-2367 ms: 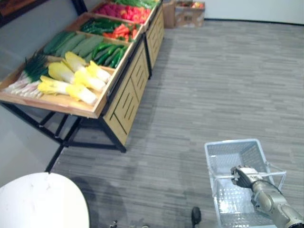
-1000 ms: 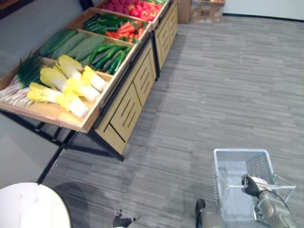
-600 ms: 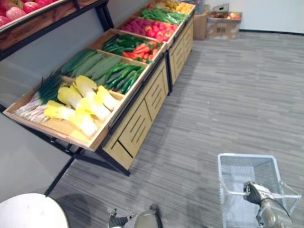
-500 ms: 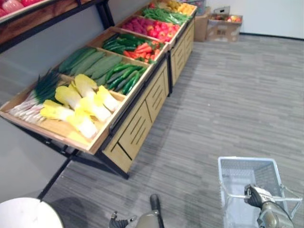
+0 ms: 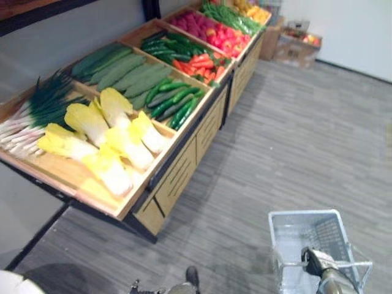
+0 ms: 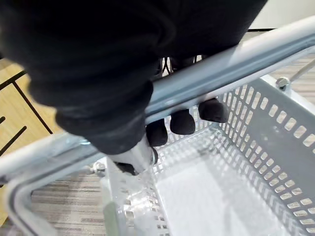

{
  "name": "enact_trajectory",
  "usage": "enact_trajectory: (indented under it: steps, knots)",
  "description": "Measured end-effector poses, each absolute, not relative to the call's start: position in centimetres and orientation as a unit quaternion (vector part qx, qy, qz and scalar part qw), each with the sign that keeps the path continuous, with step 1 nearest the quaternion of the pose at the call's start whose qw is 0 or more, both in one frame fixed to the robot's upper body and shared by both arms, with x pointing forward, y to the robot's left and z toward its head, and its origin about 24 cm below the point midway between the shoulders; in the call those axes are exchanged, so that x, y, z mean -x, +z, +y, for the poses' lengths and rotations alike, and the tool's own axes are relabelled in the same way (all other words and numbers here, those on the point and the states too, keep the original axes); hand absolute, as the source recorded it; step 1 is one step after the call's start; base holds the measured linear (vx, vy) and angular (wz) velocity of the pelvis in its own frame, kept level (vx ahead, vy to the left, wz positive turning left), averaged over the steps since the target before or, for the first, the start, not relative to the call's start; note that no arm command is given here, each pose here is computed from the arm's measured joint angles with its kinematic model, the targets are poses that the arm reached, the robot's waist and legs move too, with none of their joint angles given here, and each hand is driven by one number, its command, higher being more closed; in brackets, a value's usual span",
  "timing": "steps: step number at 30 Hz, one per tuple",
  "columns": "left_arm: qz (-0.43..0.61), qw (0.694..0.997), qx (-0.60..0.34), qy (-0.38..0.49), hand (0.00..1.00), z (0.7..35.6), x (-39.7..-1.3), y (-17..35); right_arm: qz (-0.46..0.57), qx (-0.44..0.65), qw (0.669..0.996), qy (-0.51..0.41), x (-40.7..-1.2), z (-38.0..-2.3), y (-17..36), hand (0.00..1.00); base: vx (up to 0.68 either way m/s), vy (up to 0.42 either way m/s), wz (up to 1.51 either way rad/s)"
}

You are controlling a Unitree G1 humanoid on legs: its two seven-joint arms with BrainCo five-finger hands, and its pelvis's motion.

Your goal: Pick vegetable in the basket

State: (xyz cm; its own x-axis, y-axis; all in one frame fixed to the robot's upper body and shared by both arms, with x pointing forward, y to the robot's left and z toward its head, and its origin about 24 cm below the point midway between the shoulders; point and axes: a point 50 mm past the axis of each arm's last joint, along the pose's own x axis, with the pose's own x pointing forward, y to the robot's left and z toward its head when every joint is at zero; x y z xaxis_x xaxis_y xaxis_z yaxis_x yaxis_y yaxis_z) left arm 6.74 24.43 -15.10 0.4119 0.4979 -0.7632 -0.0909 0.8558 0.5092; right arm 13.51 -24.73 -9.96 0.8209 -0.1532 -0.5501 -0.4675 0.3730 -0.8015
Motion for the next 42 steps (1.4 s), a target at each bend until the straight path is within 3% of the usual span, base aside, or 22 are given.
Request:
enact_trajectory:
  steps: [11, 14, 22, 36, 37, 42]
  knots:
    - [0.478, 0.837, -0.199, 0.176, 0.0, 24.1, -10.1, -14.5, 0.318, 0.521, 0.786, 0.099, -12.1, -24.6, -10.8, 1.0, 0.31, -0.115, 1.11]
    - [0.482, 0.832, -0.195, 0.193, 0.0, 24.9, -9.7, -14.4, 0.322, 0.52, 0.787, 0.083, -12.1, -25.3, -10.6, 1.0, 0.37, -0.441, 1.43]
    - [0.525, 0.813, -0.139, 0.209, 0.0, 22.8, -7.4, -15.7, 0.29, 0.533, 0.793, 0.058, -14.8, -26.8, -9.1, 1.0, 0.22, -0.297, 0.75]
    - [0.534, 0.812, -0.142, 0.189, 0.0, 21.9, -6.7, -16.0, 0.287, 0.51, 0.81, 0.044, -15.0, -26.3, -9.1, 1.0, -0.07, 0.035, 0.43]
    - [0.506, 0.83, -0.179, 0.151, 0.0, 22.2, -8.8, -15.5, 0.311, 0.486, 0.815, 0.049, -14.1, -25.5, -10.2, 1.0, 0.0, 0.0, 0.0]
    - [0.506, 0.83, -0.179, 0.151, 0.0, 22.2, -8.8, -15.5, 0.311, 0.485, 0.816, 0.049, -14.1, -25.5, -10.2, 1.0, 0.0, 0.0, -0.01]
